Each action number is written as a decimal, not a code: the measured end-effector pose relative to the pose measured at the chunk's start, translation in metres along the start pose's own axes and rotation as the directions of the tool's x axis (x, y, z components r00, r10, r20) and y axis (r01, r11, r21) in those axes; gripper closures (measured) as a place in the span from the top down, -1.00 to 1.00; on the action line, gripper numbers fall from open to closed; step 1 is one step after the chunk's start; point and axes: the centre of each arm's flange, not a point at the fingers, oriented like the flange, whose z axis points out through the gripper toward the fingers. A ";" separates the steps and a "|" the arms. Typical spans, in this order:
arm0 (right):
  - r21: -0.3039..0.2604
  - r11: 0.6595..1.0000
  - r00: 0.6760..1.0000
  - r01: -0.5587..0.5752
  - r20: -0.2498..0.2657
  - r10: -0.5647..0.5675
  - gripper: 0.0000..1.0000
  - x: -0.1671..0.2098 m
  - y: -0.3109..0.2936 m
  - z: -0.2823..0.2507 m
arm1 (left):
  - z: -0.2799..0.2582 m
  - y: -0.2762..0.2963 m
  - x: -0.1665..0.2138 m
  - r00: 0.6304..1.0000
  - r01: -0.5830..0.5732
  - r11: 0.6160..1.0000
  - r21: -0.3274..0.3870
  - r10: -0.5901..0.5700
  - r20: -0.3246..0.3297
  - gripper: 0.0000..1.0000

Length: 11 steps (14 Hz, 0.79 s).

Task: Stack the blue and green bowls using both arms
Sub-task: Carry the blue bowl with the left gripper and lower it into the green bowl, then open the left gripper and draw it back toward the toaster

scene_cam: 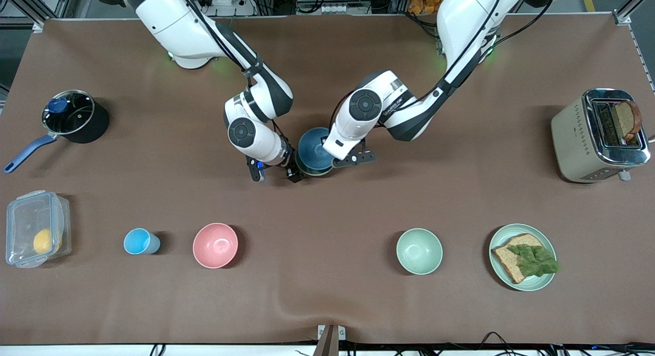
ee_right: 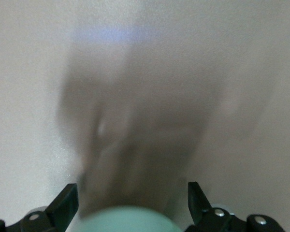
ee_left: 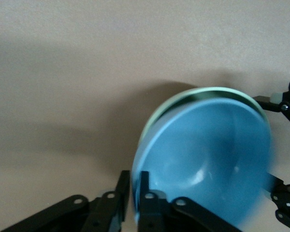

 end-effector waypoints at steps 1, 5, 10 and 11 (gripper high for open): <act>0.000 1.000 1.000 0.000 0.000 0.000 1.00 0.000 0.000 0.000 | 0.001 0.003 -0.003 1.000 -0.006 1.000 -0.001 0.006 0.001 -0.37; 0.000 1.000 1.000 0.000 0.000 0.000 1.00 0.000 0.000 0.000 | -0.009 0.010 0.000 1.000 -0.008 1.000 -0.017 0.008 -0.013 0.43; 0.000 1.000 1.000 0.000 0.000 0.000 1.00 0.000 0.000 0.000 | -0.067 0.002 0.040 0.998 0.034 0.999 0.004 -0.034 -0.056 1.00; 0.000 1.000 1.000 0.000 0.000 0.000 1.00 0.000 0.000 0.000 | -0.085 -0.005 0.052 0.996 0.044 0.999 0.014 -0.043 -0.077 1.00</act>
